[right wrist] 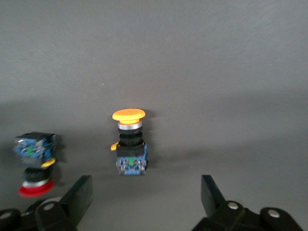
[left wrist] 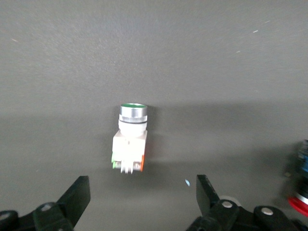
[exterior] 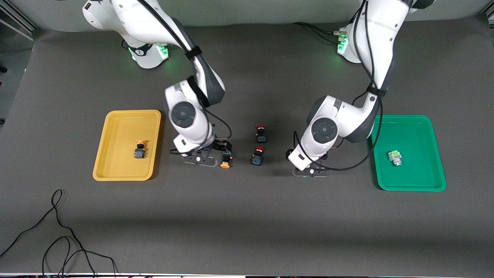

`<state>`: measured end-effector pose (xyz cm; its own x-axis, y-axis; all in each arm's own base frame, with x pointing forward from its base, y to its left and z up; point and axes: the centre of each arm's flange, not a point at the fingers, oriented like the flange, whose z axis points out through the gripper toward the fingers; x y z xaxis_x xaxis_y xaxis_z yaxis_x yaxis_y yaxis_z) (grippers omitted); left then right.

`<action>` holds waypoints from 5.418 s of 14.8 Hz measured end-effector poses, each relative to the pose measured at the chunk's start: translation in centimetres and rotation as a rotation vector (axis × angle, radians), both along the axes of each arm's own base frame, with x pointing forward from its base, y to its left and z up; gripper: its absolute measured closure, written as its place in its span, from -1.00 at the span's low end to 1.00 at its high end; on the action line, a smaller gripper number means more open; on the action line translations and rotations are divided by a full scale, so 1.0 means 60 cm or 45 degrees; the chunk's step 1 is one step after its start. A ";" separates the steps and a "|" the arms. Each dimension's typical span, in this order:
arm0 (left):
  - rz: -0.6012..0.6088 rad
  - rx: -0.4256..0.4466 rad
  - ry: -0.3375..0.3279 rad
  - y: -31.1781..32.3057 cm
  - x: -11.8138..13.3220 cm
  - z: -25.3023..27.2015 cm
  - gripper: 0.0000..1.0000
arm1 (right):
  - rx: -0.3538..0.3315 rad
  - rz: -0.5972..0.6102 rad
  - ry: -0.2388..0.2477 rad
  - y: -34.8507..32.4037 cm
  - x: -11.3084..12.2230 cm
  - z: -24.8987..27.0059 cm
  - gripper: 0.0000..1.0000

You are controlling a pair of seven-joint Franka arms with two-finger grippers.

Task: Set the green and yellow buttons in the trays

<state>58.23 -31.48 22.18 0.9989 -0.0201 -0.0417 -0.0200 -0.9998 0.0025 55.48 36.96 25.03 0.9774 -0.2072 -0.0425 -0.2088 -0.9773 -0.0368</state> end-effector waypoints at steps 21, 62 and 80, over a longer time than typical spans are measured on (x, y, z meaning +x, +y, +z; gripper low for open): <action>0.071 -0.025 -0.021 0.048 0.037 0.104 0.33 | -0.003 -0.050 -0.093 0.002 0.025 -0.061 0.14; 0.043 0.046 0.163 0.623 0.031 0.559 -0.99 | 0.015 0.541 -0.002 -0.717 -0.026 -0.082 -0.70; -0.015 -0.011 0.079 0.451 -0.038 0.630 -0.99 | 0.032 0.326 0.071 -0.736 0.025 0.634 -1.00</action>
